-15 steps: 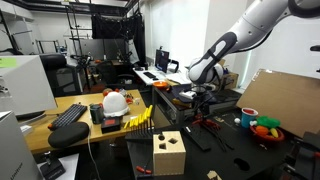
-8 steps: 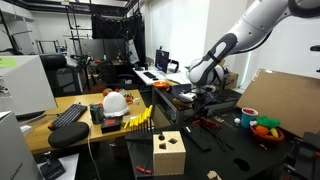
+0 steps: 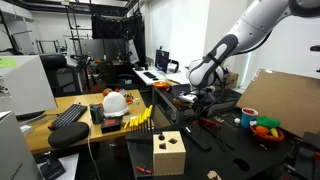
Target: Move the red object to the next hole
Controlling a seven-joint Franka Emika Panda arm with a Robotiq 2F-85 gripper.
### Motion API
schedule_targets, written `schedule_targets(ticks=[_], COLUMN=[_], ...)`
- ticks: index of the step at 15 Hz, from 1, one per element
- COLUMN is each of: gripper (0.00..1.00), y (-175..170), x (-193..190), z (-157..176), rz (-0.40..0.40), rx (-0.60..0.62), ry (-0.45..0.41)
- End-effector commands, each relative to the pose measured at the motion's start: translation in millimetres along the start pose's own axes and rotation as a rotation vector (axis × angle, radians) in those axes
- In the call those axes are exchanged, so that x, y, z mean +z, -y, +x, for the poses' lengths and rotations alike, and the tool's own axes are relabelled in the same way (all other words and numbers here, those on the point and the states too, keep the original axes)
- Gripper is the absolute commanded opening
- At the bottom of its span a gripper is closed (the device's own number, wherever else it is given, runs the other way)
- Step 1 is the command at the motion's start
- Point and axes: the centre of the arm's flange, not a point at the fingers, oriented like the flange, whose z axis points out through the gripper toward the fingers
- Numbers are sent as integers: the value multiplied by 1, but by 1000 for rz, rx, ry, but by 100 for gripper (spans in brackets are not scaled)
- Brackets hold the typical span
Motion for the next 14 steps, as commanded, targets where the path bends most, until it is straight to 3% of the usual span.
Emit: schedule_targets(ticks=[1,14], gripper=[2,2], y=[-19,-54], x=[-18,-62], z=[2,-10], rz=[33,45], rx=[-29,43], ry=[-15,1])
